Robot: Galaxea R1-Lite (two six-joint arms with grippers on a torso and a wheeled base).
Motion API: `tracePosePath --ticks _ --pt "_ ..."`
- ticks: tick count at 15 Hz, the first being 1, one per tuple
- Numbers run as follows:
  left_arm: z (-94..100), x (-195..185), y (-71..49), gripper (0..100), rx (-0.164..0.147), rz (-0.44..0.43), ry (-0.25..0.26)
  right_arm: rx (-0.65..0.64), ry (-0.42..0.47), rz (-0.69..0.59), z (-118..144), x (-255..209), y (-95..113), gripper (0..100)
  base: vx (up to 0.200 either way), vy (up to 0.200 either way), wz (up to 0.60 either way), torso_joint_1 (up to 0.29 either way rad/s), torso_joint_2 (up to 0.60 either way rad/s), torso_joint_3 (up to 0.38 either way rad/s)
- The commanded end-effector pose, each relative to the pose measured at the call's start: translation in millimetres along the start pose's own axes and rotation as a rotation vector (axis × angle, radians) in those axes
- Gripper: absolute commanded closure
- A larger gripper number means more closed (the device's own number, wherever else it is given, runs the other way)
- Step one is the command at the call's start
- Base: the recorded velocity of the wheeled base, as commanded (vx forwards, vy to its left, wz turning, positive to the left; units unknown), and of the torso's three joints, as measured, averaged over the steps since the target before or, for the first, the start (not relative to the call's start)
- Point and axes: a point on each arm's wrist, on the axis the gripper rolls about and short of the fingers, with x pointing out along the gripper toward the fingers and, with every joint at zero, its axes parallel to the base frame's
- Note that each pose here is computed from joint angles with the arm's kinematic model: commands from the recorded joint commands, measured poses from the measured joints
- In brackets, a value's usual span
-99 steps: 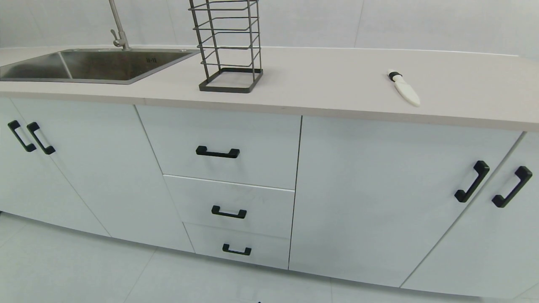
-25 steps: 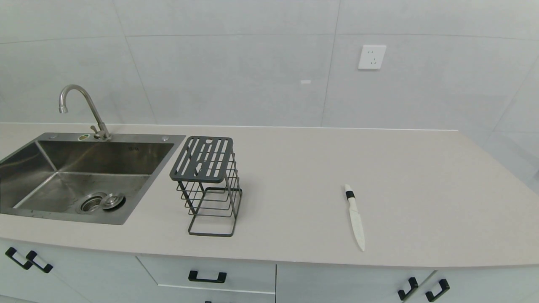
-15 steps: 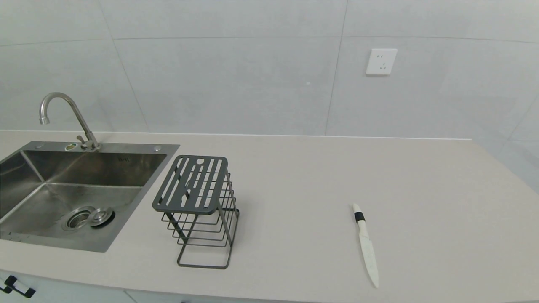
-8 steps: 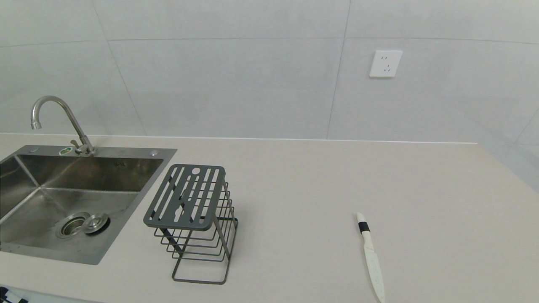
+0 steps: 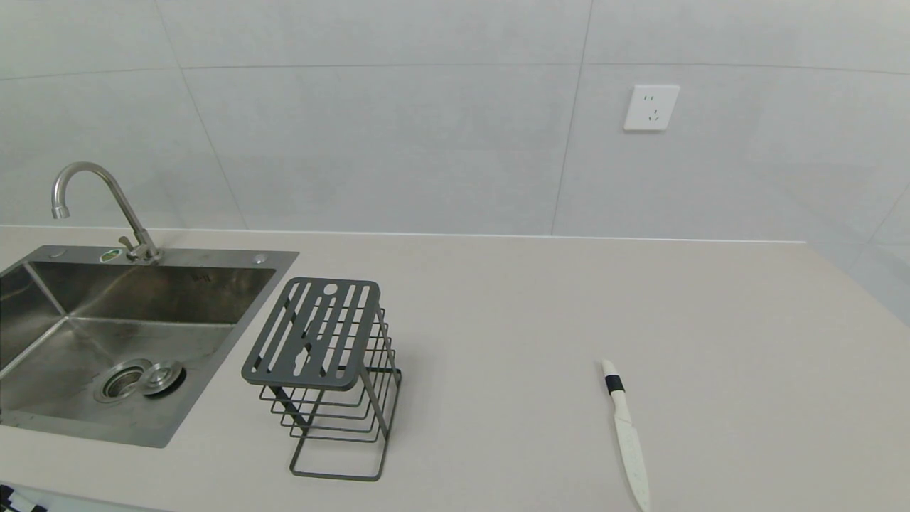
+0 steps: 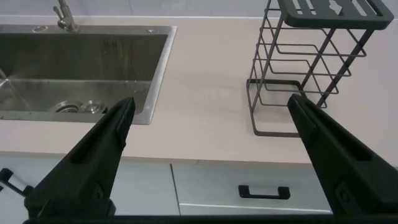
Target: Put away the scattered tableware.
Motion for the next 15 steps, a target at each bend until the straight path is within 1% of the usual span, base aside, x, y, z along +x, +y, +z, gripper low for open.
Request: tracePosePath --ticks 1,2,3,5,6,9,11,13,15 --pt "0.1 0 0.0 0 0.0 0.0 0.001 -0.045 -0.14 0.044 76 9 1 0 0.0 0.0 0.0 0.0 0.0 0.0" --pt "0.1 0 0.0 0 0.0 0.0 0.001 -0.046 -0.085 0.124 78 20 2 0 0.0 0.0 0.0 0.0 0.0 0.0" --pt "-0.1 0 0.0 0 -0.001 0.0 0.002 -0.033 -0.006 0.176 76 34 2 0 0.0 0.0 0.0 0.0 0.0 0.0" --pt "-0.1 0 0.0 0 0.0 0.0 0.002 -0.002 0.138 0.248 68 55 2 0 0.0 0.0 0.0 0.0 0.0 0.0" --pt "0.1 0 0.0 0 0.0 0.0 0.001 0.011 0.193 0.286 65 63 2 0 0.0 0.0 0.0 0.0 0.0 0.0" --pt "-0.1 0 0.0 0 0.003 -0.001 0.002 0.066 0.499 0.412 40 110 8 0 0.0 0.0 0.0 0.0 0.0 0.0" --pt "-0.1 0 0.0 0 0.005 -0.001 0.002 0.082 0.647 0.425 25 135 12 0 0.0 0.0 0.0 0.0 0.0 0.0" --pt "-0.1 0 0.0 0 0.005 -0.001 0.002 0.076 0.734 0.452 14 147 17 0 0.0 0.0 0.0 0.0 0.0 0.0" --pt "-0.1 0 0.0 0 0.006 -0.001 0.002 0.06 0.784 0.461 7 151 21 0 0.0 0.0 0.0 0.0 0.0 0.0"
